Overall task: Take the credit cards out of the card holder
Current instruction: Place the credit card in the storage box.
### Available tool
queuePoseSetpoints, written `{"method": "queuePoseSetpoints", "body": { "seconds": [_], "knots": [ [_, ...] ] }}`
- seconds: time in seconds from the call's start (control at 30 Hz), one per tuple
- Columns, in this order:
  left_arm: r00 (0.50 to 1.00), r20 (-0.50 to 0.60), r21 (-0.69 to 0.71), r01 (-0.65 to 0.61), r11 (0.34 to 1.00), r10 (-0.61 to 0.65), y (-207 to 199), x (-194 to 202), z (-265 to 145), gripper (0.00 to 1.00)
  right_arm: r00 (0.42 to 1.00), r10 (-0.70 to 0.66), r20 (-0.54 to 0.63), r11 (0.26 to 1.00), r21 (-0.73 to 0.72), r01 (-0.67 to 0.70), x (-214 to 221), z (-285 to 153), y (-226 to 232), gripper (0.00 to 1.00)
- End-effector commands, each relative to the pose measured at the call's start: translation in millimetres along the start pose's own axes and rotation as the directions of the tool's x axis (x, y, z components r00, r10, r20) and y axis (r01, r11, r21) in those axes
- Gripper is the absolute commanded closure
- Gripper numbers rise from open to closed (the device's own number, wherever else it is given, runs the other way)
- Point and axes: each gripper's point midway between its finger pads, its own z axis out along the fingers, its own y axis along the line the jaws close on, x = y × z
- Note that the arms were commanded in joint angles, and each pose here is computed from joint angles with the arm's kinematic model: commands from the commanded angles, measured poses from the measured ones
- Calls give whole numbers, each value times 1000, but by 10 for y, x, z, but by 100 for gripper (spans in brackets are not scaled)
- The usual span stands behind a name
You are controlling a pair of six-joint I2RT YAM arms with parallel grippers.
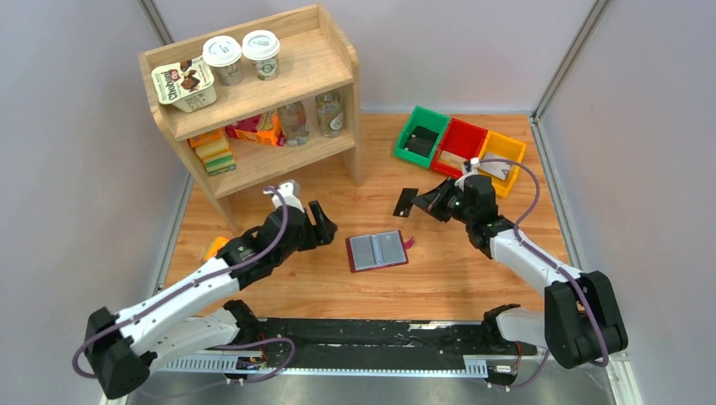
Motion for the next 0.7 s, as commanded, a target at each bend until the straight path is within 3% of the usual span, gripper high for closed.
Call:
{"method": "queuePoseSetpoints", "body": {
  "seconds": [0.0, 0.17, 0.33, 0.47, 0.67],
  "knots": [
    [986, 138, -92, -81, 992, 93, 269, -589, -509, 20, 943, 87, 321, 995, 12, -96, -784, 31, 229, 100],
    [925, 309, -228, -152, 962, 219, 598, -1185, -1164, 17, 849, 133, 512, 982, 48, -182, -1343, 179, 234, 100],
    [849, 369, -411, -216, 886, 378, 912, -1454, -1600, 17, 748, 138, 649, 960, 98, -263, -1810, 417, 199, 100],
    [808, 399, -522, -188, 832, 433, 1197, -1473, -1751, 17, 666, 153, 730, 932, 117, -342, -2099, 666, 162, 100],
    [798, 458, -511, -123, 851, 391, 1356, -1343, -1736, 17, 566, 94, 819, 897, 176, -405, -2311, 1029, -3, 100]
  ]
}}
